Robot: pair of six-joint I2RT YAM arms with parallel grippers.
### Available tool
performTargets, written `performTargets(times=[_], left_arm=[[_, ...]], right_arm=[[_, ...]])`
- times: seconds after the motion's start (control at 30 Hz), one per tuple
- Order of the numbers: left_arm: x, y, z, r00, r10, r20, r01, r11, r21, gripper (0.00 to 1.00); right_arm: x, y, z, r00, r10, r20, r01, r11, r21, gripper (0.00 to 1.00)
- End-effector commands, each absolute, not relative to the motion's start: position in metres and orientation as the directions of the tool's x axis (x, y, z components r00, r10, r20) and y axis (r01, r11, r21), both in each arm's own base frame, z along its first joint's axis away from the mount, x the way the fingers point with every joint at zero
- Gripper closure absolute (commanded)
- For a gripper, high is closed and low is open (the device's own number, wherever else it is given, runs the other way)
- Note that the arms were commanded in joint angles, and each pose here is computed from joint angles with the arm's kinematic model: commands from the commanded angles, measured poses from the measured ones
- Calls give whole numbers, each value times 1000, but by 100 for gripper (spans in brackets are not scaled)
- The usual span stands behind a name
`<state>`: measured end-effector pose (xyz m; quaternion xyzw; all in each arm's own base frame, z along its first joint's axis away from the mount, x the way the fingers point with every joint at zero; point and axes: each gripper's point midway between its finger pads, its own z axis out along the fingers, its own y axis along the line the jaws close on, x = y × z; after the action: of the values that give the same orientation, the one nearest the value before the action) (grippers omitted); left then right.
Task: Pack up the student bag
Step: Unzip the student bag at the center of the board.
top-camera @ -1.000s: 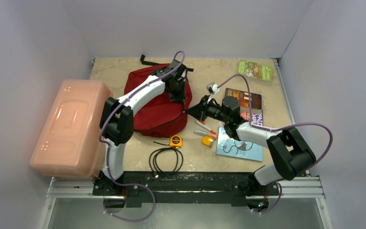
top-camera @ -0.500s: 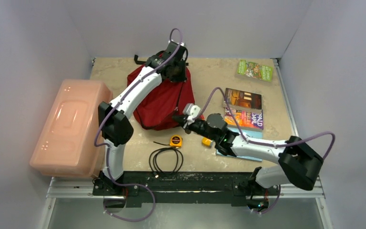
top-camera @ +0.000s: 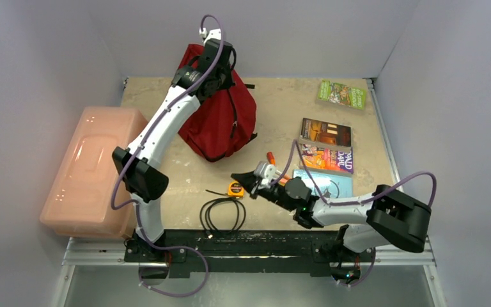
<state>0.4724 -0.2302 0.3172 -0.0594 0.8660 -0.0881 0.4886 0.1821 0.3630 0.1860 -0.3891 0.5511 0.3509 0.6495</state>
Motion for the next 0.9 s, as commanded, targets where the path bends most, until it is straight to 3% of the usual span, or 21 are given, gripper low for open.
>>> performTargets(times=[0.0, 0.07, 0.1, 0.23, 0.37, 0.53, 0.7, 0.77, 0.87], left_arm=[[459, -214, 332, -479, -224, -849, -43, 972, -232, 100], [454, -216, 331, -494, -238, -837, -40, 967, -251, 100], [451, -217, 332, -497, -245, -833, -35, 964, -263, 100], [447, -224, 340, -494, -265, -828, 0, 952, -305, 100], [438, -243, 342, -531, -217, -819, 122, 937, -327, 100], [429, -257, 333, -578, -152, -802, 220, 917, -332, 100], [424, -264, 319, -607, -113, -787, 258, 908, -329, 100], [423, -267, 313, -619, -95, -779, 275, 904, -329, 100], [419, -272, 307, -635, -39, -771, 323, 893, -312, 100]], right_arm=[[221, 338, 226, 14, 280, -960, -829, 540, 145, 100], [241, 333, 232, -113, 312, -943, -784, 556, 277, 100], [253, 332, 235, -185, 324, -928, -738, 578, 349, 95], [279, 329, 238, -375, 307, -875, -586, 653, 480, 46], [309, 309, 263, -467, 395, -791, -485, 634, 603, 30], [317, 328, 251, -628, 380, -679, -431, 556, 710, 31], [327, 350, 253, -662, 361, -657, -449, 511, 733, 32], [329, 355, 248, -678, 343, -650, -446, 512, 734, 39], [332, 353, 235, -669, 348, -657, -439, 528, 727, 57]])
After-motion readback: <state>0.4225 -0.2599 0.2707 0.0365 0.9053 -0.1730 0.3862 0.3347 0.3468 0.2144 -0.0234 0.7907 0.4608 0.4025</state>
